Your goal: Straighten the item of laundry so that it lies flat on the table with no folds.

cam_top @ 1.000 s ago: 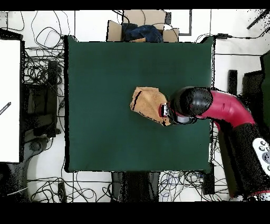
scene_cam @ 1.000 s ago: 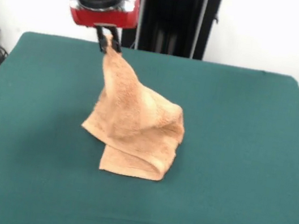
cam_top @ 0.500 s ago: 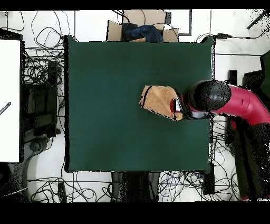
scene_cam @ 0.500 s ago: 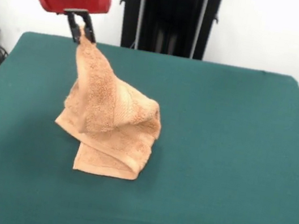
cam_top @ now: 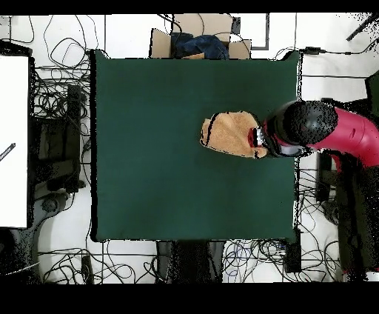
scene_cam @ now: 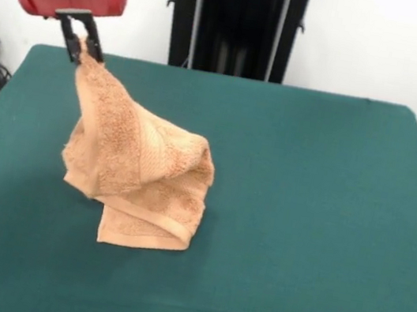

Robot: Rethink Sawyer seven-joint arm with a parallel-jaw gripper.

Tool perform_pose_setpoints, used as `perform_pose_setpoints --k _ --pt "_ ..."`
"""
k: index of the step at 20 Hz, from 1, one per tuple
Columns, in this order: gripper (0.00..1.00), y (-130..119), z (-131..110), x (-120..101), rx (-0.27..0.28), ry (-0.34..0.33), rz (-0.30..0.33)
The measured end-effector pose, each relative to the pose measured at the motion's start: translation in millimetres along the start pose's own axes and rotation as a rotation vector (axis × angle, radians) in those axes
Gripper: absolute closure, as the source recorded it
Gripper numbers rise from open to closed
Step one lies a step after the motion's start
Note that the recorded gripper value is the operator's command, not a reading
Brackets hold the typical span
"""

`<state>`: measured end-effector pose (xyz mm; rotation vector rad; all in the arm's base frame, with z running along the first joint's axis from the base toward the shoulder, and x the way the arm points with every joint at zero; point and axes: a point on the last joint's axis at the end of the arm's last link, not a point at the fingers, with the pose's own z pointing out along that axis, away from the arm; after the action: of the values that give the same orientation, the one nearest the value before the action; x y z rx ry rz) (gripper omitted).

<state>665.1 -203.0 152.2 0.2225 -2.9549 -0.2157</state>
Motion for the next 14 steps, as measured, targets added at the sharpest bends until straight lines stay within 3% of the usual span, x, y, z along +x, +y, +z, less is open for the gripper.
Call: perform_pose_setpoints --k 2,14 --pt "1.0 -3 -12 -6 0.038 -0.017 -0.017" --pt "1.0 -5 -44 -28 0.086 -0.056 -0.019"
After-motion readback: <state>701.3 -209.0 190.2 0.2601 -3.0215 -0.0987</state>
